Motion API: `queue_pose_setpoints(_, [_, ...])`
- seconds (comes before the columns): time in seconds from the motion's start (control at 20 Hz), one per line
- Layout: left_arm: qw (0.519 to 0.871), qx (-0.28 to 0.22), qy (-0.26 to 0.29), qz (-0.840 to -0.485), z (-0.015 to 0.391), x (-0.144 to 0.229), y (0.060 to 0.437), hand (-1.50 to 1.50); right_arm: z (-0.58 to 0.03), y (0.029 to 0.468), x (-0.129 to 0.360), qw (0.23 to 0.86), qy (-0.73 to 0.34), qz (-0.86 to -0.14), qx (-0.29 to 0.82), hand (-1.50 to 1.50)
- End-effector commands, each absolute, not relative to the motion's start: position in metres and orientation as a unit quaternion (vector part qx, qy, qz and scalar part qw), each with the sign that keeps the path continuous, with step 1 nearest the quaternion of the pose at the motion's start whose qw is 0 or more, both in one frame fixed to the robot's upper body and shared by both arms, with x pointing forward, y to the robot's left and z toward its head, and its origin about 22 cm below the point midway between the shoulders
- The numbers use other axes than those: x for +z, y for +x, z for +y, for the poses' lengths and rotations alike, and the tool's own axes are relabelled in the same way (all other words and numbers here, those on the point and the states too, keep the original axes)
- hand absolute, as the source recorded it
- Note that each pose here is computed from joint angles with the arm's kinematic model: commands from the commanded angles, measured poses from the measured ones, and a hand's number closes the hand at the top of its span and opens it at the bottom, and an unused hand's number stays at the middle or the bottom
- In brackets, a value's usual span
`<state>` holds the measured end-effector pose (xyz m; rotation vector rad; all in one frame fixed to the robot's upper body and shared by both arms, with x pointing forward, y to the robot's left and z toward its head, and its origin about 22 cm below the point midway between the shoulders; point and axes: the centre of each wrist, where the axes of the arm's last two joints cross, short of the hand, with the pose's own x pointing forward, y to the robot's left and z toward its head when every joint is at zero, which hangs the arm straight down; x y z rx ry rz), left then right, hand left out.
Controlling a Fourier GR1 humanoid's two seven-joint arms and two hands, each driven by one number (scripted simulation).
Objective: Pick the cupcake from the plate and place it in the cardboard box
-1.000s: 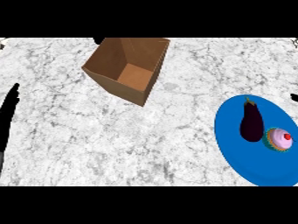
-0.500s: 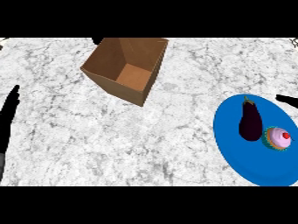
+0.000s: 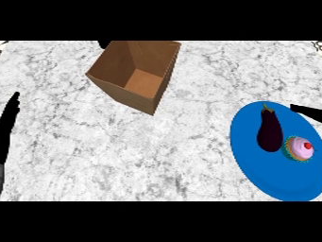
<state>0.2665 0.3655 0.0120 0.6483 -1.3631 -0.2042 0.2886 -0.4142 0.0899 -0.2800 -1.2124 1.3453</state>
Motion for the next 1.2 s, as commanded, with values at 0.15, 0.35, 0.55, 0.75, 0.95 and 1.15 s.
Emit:
queue_pose_setpoints(0.15, [0.723, -0.092, 0.291, -0.619, 0.374, 0.011, 0.255, 0.0, -0.392, 0.29, 0.104, 0.59, -0.102, -0.556, 0.577, -1.5])
queue_pose_setpoints(0.35, [0.724, -0.092, 0.293, -0.617, 0.371, 0.012, 0.261, 0.0, -0.37, 0.274, 0.095, 0.592, -0.104, -0.527, 0.601, -1.5])
queue_pose_setpoints(0.55, [0.725, -0.098, 0.291, -0.617, 0.373, 0.023, 0.25, 0.0, -0.388, 0.266, 0.109, 0.602, -0.131, -0.487, 0.619, -1.5])
queue_pose_setpoints(0.75, [0.726, -0.103, 0.288, -0.616, 0.361, 0.022, 0.256, 0.0, -0.367, 0.272, 0.076, 0.623, -0.147, -0.469, 0.609, -1.5])
queue_pose_setpoints(0.95, [0.728, -0.094, 0.28, -0.618, 0.361, 0.022, 0.27, 0.0, -0.373, 0.283, 0.039, 0.625, -0.16, -0.477, 0.597, 1.5])
queue_pose_setpoints(1.15, [0.718, -0.099, 0.3, -0.621, 0.37, 0.034, 0.263, 0.0, -0.35, 0.291, 0.048, 0.574, -0.218, -0.524, 0.591, 1.5])
